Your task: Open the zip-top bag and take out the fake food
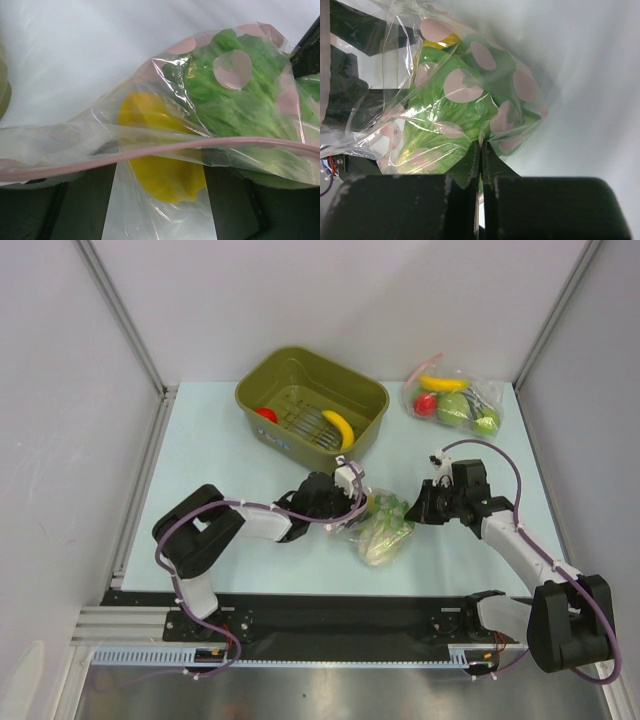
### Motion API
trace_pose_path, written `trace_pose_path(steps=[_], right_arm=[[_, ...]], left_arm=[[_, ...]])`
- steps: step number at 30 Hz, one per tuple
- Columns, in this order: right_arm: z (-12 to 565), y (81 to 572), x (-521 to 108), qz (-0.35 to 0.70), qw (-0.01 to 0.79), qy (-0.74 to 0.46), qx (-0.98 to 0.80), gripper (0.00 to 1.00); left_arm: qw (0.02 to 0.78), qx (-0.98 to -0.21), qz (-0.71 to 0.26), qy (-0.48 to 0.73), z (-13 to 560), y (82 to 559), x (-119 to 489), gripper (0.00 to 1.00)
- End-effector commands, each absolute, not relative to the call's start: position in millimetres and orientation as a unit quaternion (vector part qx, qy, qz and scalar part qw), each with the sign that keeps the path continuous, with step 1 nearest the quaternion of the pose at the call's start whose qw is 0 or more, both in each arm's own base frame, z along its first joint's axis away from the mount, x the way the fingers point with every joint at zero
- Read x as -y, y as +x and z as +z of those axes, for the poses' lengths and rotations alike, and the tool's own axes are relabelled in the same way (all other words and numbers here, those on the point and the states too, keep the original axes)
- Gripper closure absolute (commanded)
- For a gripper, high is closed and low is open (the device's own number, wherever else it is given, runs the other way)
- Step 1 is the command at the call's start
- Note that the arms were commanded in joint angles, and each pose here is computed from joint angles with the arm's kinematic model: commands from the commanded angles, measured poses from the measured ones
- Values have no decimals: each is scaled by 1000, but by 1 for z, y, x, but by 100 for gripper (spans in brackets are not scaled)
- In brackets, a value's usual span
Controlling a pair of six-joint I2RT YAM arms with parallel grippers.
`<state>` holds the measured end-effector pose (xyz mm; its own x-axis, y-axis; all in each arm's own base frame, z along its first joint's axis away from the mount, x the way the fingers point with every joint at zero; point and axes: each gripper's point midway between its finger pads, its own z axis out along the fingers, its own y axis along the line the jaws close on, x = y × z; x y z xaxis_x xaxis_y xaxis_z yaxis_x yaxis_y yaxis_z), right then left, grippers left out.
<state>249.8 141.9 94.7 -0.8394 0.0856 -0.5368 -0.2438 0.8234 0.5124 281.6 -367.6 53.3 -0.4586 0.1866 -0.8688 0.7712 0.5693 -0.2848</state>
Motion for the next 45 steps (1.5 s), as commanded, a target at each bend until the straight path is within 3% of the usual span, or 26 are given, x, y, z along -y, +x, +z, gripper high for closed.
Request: trace_pose_path(steps=[1, 13, 16, 22, 26, 28, 30, 33, 45], right_arm=[[111, 258, -147, 308, 295, -57, -903, 100], [111, 257, -148, 311, 297, -57, -901, 100], [111, 257, -147, 309, 299, -57, -901, 100], [111, 256, -148, 309, 298, -58, -901, 100], [112, 257, -147, 308, 301, -57, -901, 100], [112, 256, -147, 309, 301, -58, -901, 100], [112, 256, -147, 308, 301, -57, -901, 100], [112, 256, -146, 305, 302, -56, -902, 100], [115, 258, -138, 288, 312, -47, -904, 100]], left_arm=[[412, -791, -297, 341, 42, 279, 373, 27], [316, -871, -212, 311, 5, 263, 347, 19], [324, -876, -190, 304, 4, 265, 344, 17], [303, -876, -217, 307, 0, 259, 358, 16], [295, -874, -217, 319, -4, 253, 365, 17], [295, -876, -211, 317, -4, 254, 364, 26], [299, -879, -203, 311, -3, 255, 361, 43], [322, -877, -193, 299, 11, 260, 353, 51], [404, -844, -240, 261, 103, 258, 325, 39]])
